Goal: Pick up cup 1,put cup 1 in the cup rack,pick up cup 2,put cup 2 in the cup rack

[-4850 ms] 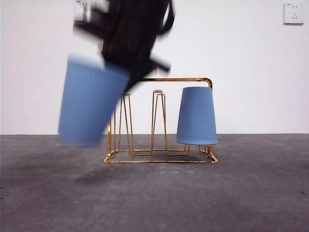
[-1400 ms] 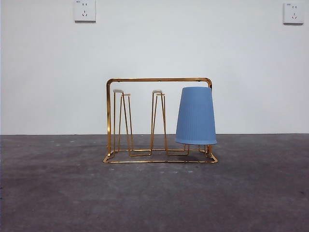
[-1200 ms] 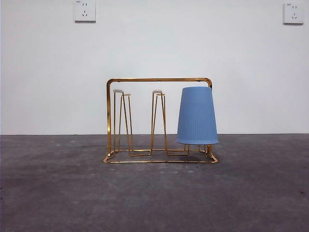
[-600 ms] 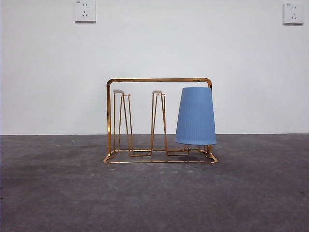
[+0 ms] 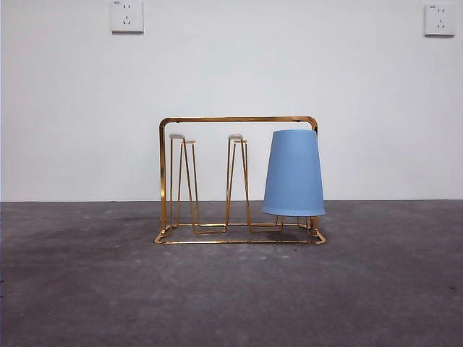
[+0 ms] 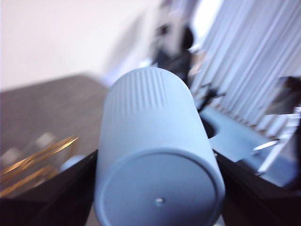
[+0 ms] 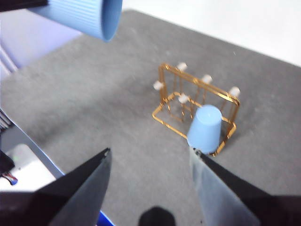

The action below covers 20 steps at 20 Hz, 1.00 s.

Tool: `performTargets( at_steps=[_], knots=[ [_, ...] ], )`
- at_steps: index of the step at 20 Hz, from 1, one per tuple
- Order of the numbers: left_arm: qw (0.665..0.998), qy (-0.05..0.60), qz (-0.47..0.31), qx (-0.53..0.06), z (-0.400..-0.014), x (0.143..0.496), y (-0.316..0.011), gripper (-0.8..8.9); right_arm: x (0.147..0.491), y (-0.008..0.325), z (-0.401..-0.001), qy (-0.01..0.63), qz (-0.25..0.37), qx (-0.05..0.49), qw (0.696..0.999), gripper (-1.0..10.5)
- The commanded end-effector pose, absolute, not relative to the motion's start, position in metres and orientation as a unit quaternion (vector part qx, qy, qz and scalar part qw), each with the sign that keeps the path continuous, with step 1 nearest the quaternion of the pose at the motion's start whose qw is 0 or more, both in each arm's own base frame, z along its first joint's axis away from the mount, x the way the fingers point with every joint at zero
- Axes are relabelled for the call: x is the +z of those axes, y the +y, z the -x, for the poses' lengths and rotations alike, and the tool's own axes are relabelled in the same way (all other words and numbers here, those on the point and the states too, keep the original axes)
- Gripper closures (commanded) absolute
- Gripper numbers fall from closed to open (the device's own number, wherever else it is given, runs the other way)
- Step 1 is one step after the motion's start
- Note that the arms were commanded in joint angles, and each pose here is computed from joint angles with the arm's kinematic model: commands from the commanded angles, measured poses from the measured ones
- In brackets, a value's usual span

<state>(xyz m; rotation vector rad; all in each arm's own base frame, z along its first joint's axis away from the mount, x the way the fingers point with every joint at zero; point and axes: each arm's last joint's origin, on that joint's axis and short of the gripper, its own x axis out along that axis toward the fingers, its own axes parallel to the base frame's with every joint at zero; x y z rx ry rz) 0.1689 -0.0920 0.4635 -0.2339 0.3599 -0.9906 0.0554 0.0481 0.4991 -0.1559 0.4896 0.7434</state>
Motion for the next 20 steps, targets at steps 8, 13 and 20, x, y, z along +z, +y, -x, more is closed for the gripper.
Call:
performTargets(
  at_steps=[8,13,20],
  knots=[
    [0.898,0.312,0.004,-0.310,-0.202,0.475,-0.101,8.20,0.497,0.049,-0.057,0.238,0.093,0.357,0.898,6.6],
    [0.884,0.375,-0.018,-0.278,-0.229,0.471,-0.116,8.20,0.497,0.049,-0.056,0.238,0.096,0.358,0.898,6.6],
    [0.864,0.447,-0.049,-0.228,-0.275,0.436,-0.138,8.21,0.497,0.048,-0.056,0.240,0.101,0.359,0.896,6.6]
  ],
)
